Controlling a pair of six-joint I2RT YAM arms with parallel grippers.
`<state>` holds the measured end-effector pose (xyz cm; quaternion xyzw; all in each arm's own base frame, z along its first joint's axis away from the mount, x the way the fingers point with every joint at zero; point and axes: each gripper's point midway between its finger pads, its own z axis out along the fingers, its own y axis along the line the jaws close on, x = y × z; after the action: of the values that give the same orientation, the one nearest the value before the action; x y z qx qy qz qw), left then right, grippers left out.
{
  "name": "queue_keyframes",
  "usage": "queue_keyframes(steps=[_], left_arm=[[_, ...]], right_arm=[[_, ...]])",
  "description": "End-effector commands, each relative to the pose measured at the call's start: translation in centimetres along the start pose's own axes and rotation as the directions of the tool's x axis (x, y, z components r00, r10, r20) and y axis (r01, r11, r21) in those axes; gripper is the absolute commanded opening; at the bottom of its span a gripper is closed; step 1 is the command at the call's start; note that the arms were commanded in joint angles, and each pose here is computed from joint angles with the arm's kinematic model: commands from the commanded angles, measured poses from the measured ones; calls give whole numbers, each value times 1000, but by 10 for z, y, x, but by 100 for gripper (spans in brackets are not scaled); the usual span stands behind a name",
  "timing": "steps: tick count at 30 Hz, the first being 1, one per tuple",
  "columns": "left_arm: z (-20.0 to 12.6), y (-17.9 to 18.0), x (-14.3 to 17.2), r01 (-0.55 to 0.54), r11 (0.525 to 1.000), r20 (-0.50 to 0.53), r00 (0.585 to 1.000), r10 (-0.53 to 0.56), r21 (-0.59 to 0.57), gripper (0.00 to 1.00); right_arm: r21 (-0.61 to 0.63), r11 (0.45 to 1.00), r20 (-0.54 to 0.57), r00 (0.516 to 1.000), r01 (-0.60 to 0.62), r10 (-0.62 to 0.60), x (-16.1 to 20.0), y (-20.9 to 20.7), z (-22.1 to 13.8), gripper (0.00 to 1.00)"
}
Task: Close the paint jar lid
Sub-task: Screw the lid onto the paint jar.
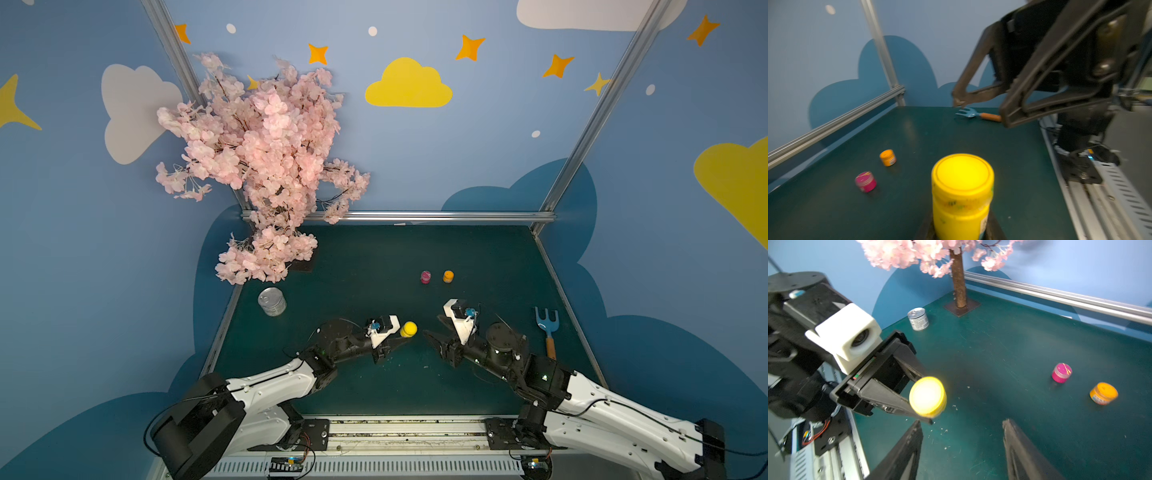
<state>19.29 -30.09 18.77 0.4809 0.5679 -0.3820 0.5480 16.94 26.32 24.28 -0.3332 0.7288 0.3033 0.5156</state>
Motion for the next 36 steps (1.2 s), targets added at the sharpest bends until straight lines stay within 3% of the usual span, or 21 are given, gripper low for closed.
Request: queue_keyframes(steps=[1,9,18,25,29,33,36], left_arm=[[0,-46,-15,14,953,52,998,-31,303,29],[-1,-51,-15,13,945,49,998,-31,326,29],[-2,-48,-15,-1,955,55,998,-16,296,29],[-1,-46,-13,-1,959,49,999,-14,285,29],[-1,-44,-14,-6,964,52,999,-8,267,29],[-2,-42,-14,-12,967,55,998,-2,255,29],[-2,-42,-14,-11,968,53,999,-2,252,28]], right_arm=[[-242,955,59,985,172,-163,-14,40,-11,63],[-459,868,78,982,189,-173,-12,69,-14,61],[-465,871,43,987,159,-157,-6,65,-6,51],[-451,879,46,988,151,-146,-7,61,-6,32],[-448,882,32,989,143,-144,-5,60,-4,33],[-449,884,14,990,131,-140,-1,59,0,40],[-446,886,12,991,127,-136,-1,59,2,33]])
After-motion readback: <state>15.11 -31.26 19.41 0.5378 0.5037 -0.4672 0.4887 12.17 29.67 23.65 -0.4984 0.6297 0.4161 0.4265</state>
